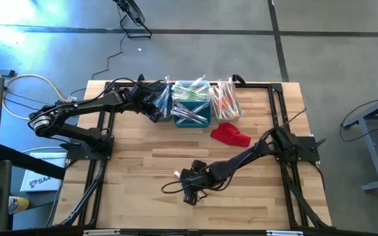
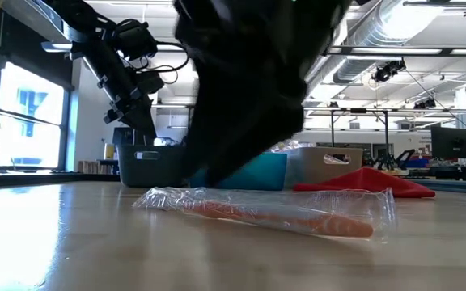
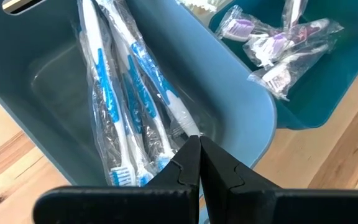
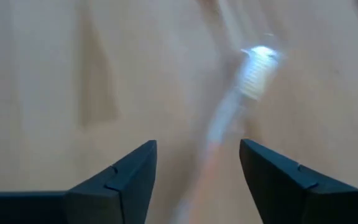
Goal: Pick & Place Toothbrushes
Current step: Put the orange toothbrush into the white bin
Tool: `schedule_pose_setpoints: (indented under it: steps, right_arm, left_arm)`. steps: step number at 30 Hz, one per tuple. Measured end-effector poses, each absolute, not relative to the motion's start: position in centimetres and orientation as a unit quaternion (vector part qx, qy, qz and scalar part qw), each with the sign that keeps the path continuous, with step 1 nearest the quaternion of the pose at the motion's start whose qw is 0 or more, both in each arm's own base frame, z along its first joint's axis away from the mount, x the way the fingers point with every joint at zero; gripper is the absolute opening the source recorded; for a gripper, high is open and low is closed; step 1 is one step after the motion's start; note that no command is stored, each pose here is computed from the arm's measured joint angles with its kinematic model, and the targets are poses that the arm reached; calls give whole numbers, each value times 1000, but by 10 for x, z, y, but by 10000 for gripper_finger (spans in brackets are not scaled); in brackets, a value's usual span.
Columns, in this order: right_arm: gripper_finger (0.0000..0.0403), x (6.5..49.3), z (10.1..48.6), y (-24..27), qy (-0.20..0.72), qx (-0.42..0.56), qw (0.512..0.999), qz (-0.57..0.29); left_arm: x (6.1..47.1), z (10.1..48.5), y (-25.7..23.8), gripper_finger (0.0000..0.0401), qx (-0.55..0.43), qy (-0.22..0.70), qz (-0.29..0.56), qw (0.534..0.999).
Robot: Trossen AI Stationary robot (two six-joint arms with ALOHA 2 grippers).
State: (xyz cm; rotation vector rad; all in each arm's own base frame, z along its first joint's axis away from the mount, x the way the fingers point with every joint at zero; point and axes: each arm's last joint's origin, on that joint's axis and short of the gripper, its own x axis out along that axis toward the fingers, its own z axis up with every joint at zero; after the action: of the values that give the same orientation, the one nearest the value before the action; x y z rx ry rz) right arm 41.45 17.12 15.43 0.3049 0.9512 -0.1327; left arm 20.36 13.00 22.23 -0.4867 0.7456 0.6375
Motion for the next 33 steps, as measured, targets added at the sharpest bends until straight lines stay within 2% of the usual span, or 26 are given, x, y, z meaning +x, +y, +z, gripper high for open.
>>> schedule_pose_setpoints:
  steps: [12,17,22,30,33]
  right_arm:
    - [225,417,124,174,476,154,861,-92]
    - [208,417,123,174,472,158,861,-101]
    - [153,417,122,173,472,158,860,-109]
    - [31,416,121,173,472,152,861,-112]
    - [15,416,123,174,473,154,861,-105]
  left_arm:
    - [203,222,130,0,-231,355,303,854]
    - [204,222,130,0,-229,354,302,855]
    - [204,222,130,0,-228,355,302,855]
    - [203,222,130,0,-228,355,302,855]
    - [203,222,130,0,-228,356,302,855]
